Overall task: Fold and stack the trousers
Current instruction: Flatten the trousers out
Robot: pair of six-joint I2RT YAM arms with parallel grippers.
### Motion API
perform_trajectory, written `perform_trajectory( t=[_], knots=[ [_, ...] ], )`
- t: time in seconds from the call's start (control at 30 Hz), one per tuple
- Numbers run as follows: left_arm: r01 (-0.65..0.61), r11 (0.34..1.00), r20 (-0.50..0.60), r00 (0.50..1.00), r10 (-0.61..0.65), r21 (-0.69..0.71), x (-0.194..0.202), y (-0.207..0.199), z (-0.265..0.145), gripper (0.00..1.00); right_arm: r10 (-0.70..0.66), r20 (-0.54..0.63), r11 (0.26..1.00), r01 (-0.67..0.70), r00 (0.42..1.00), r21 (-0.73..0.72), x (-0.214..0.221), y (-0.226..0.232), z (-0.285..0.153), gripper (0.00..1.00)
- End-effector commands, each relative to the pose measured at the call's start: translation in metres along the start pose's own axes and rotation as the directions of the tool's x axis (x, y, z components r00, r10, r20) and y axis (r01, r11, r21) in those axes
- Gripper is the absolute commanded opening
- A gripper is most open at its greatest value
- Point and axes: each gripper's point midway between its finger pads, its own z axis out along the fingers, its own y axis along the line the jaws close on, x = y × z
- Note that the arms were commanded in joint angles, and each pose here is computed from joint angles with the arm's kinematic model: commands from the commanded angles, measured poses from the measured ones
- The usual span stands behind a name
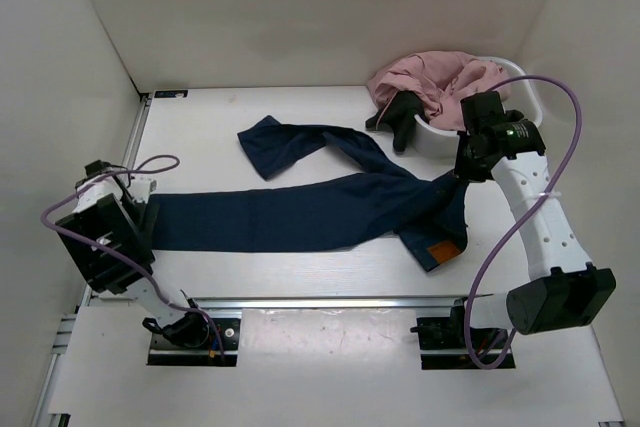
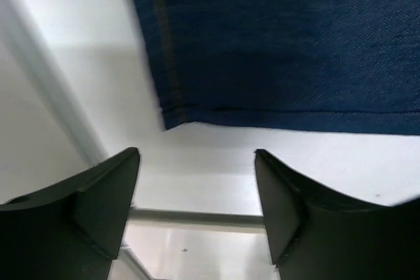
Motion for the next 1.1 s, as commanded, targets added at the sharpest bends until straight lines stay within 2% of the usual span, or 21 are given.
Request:
perform_trajectory(
  t=[0.0, 0.13, 0.23, 0.27, 0.3, 0.33, 0.37, 0.47, 0.5, 0.57, 0.6, 0.63, 0.67, 0.7, 0.8, 0.83, 0.9, 0.93, 0.97, 1.0, 1.07],
  knots=[
    [0.02, 1.0, 0.055, 0.998, -0.021, 0.022, -0.017, -0.007, 0.013, 0.83, -0.019, 0.017, 1.0, 0.019, 1.0, -0.019, -0.009, 0.004, 0.003, 0.0],
    [-0.012, 0.996, 0.059, 0.998, 0.007, 0.086, -0.027, -0.03, 0.025, 0.84, -0.037, 0.026, 0.999, 0.038, 0.999, -0.031, -0.026, 0.011, 0.009, 0.0],
    [-0.011, 0.995, 0.065, 0.998, 0.005, 0.099, -0.035, -0.035, 0.029, 0.53, -0.054, 0.051, 0.998, 0.056, 0.997, -0.036, -0.058, 0.022, 0.014, 0.0],
    [-0.012, 0.996, 0.075, 0.997, 0.005, 0.093, -0.039, -0.033, 0.027, 0.42, -0.027, 0.138, 0.998, 0.035, 0.99, -0.058, -0.091, 0.026, -0.006, 0.0],
    [-0.011, 0.995, 0.062, 0.998, 0.005, 0.101, -0.037, -0.034, 0.03, 0.15, -0.05, 0.134, 0.996, 0.06, 0.99, -0.072, -0.104, 0.038, -0.001, 0.0],
    [-0.01, 0.996, 0.054, 0.999, 0.005, 0.092, -0.038, -0.031, 0.032, 0.15, -0.052, 0.149, 0.995, 0.065, 0.987, -0.08, -0.115, 0.043, -0.009, 0.0],
    [-0.01, 0.996, 0.054, 0.999, 0.005, 0.092, -0.038, -0.031, 0.032, 0.15, -0.052, 0.25, 0.988, 0.086, 0.967, -0.128, -0.141, 0.057, -0.039, 0.0],
    [-0.026, 0.998, 0.029, 0.999, 0.025, 0.049, -0.028, -0.021, 0.03, 0.15, -0.067, 0.304, 0.969, 0.135, 0.95, -0.209, -0.145, 0.079, -0.062, 0.0],
    [-0.026, 0.999, 0.033, 0.999, 0.025, 0.044, -0.025, -0.018, 0.03, 0.15, -0.089, 0.336, 0.959, 0.172, 0.938, -0.227, -0.134, 0.081, -0.082, 0.0],
    [-0.007, 1.0, 0.034, 0.999, 0.007, 0.0, -0.015, 0.003, 0.025, 0.15, -0.182, 0.268, 0.952, 0.238, 0.946, -0.194, -0.09, 0.082, -0.07, 0.0],
    [-0.001, 1.0, 0.026, 1.0, 0.001, -0.01, -0.01, 0.008, 0.025, 0.15, -0.161, 0.284, 0.952, 0.225, 0.945, -0.209, -0.068, 0.069, -0.087, 0.0],
    [0.009, 1.0, 0.011, 1.0, -0.009, -0.026, 0.0, 0.019, 0.024, 0.15, -0.113, 0.249, 0.961, 0.17, 0.962, -0.219, -0.047, 0.064, -0.08, 0.0],
    [0.017, 0.999, 0.008, 1.0, -0.016, -0.028, 0.004, 0.023, 0.024, 0.15, -0.136, 0.11, 0.971, 0.155, 0.985, -0.183, 0.006, 0.055, -0.039, 0.0],
    [0.017, 0.999, -0.009, 1.0, -0.018, -0.032, 0.011, 0.025, 0.026, 0.15, -0.089, 0.114, 0.975, 0.11, 0.989, -0.192, 0.034, 0.04, -0.044, 0.0],
    [0.01, 0.998, -0.035, 0.999, -0.012, -0.057, 0.021, 0.032, 0.024, 0.15, 0.052, -0.053, 0.987, -0.059, 0.997, -0.152, 0.126, 0.021, -0.005, 0.0],
    [0.01, 0.998, -0.041, 0.999, -0.013, -0.064, 0.022, 0.033, 0.023, 0.15, 0.14, -0.094, 0.978, -0.152, 0.986, -0.14, 0.144, 0.021, 0.002, 0.03],
    [0.01, 0.997, -0.051, 0.999, -0.013, -0.074, 0.024, 0.035, 0.023, 0.15, 0.223, -0.119, 0.96, -0.239, 0.968, -0.144, 0.167, 0.021, 0.013, 0.11],
    [0.009, 0.997, -0.065, 0.998, -0.013, -0.075, 0.026, 0.035, 0.025, 0.15, 0.24, -0.18, 0.959, -0.262, 0.954, -0.109, 0.191, 0.018, 0.026, 0.26],
    [0.017, 0.995, -0.068, 0.997, -0.024, -0.093, 0.027, 0.041, 0.022, 0.15, 0.278, -0.192, 0.946, -0.302, 0.941, -0.114, 0.195, 0.022, 0.03, 0.3],
    [0.018, 0.995, -0.065, 0.998, -0.024, -0.097, 0.024, 0.044, 0.022, 0.15, 0.289, -0.205, 0.944, -0.314, 0.935, -0.099, 0.2, 0.021, 0.033, 0.41],
    [0.006, 0.993, -0.081, 0.997, -0.016, -0.115, 0.025, 0.05, 0.021, 0.15, 0.307, -0.19, 0.942, -0.326, 0.933, -0.079, 0.197, 0.018, 0.032, 0.52]
  ],
)
